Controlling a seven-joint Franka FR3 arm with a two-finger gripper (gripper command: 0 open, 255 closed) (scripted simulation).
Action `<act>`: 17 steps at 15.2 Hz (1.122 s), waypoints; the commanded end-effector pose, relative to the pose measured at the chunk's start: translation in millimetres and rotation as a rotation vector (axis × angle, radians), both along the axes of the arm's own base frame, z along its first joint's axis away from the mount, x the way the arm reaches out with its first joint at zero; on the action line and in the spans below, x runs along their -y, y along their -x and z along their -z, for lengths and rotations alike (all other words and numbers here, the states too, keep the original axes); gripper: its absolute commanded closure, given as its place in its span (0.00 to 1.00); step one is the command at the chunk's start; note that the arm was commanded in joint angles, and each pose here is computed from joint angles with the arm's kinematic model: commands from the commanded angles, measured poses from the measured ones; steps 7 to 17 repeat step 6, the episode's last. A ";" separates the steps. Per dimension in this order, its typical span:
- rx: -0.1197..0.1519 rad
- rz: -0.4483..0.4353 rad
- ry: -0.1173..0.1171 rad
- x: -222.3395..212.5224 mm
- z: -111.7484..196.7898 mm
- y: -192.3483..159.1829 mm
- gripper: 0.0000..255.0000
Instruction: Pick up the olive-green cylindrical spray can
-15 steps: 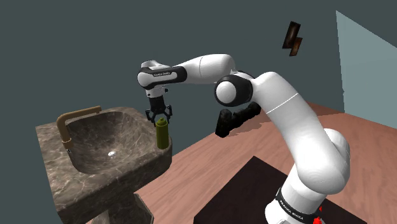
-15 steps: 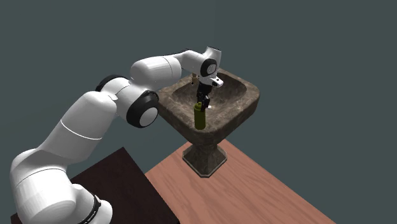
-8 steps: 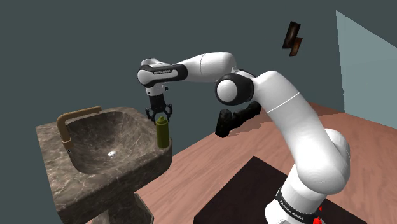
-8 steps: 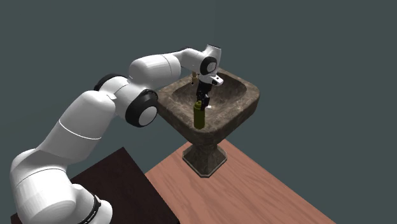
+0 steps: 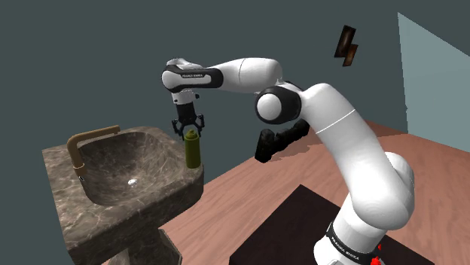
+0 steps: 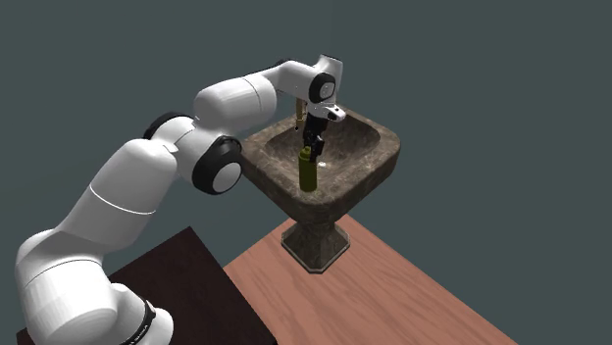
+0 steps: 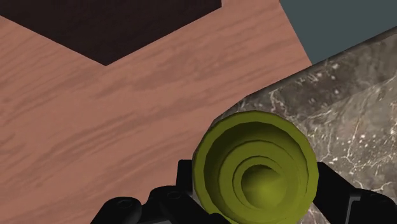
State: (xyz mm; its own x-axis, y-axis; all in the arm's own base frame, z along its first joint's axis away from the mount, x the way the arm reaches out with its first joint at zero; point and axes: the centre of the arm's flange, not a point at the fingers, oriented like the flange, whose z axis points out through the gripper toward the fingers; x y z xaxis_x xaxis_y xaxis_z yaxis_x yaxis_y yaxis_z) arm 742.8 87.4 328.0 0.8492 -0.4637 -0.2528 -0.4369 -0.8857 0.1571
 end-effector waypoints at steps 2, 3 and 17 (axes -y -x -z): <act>0.000 0.000 0.000 -1.1 -16.2 0.2 1.00; 0.000 0.000 0.000 -1.1 -21.5 0.2 1.00; 0.000 0.000 0.000 -1.1 -27.6 0.2 1.00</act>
